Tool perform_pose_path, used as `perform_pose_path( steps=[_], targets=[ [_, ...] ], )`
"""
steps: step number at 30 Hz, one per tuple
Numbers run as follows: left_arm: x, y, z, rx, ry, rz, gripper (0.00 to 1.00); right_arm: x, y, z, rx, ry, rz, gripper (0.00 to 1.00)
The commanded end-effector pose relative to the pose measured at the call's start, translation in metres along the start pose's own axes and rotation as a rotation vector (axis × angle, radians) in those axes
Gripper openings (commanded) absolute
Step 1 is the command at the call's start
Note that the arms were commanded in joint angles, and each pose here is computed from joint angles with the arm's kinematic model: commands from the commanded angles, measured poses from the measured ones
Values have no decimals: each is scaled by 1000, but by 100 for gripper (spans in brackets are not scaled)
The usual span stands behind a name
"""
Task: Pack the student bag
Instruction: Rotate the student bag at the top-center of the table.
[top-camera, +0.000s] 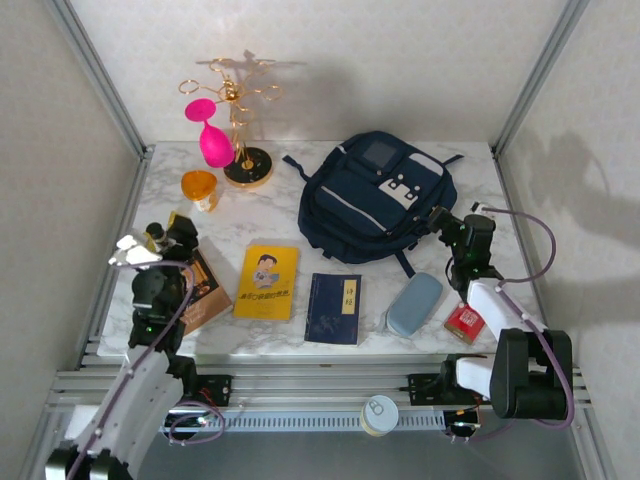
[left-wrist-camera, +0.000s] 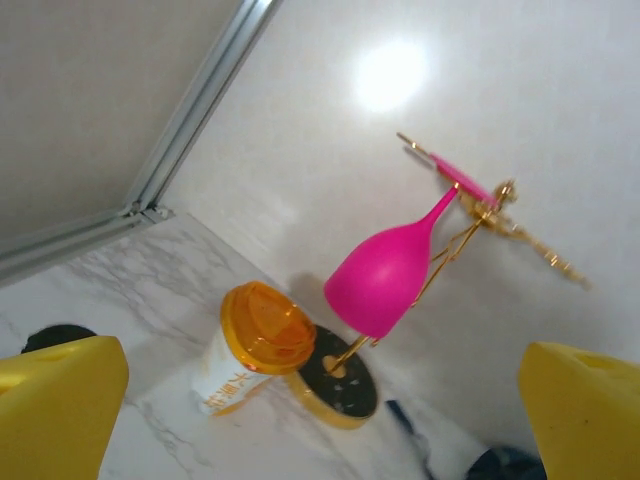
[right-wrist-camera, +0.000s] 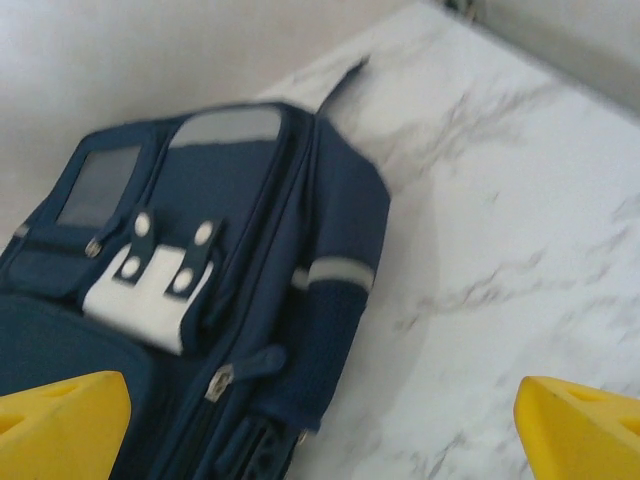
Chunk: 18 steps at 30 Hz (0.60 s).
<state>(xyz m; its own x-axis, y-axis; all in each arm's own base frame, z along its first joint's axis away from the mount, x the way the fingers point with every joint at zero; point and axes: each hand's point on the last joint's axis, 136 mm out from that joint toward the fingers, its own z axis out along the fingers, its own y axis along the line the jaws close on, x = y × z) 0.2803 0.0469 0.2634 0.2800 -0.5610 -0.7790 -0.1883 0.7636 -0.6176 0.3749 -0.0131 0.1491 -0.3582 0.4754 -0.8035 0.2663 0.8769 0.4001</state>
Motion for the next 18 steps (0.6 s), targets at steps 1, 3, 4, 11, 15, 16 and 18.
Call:
perform_pose_path(
  steps=[1, 3, 4, 11, 15, 16, 18],
  targets=[
    [10, 22, -6, -114, 51, -153, 99, 36, 10, -8, -47, 231, 135, 99],
    [17, 18, -6, -112, 116, -145, 99, 36, -4, -13, 40, 254, 120, 99],
    [21, 13, -6, -101, 156, -136, 99, 33, -5, -17, 50, 249, 110, 99],
    [79, -15, -8, -48, 485, -193, 99, 60, 28, -48, -155, 386, 200, 99],
    [116, -52, -24, 42, 643, -198, 99, 76, 35, -62, -196, 443, 216, 99],
    [125, -62, -30, 70, 679, -197, 99, 80, 38, -66, -207, 463, 218, 99],
    [140, -81, -43, 122, 742, -200, 99, 90, 45, -72, -239, 512, 224, 99]
  ],
)
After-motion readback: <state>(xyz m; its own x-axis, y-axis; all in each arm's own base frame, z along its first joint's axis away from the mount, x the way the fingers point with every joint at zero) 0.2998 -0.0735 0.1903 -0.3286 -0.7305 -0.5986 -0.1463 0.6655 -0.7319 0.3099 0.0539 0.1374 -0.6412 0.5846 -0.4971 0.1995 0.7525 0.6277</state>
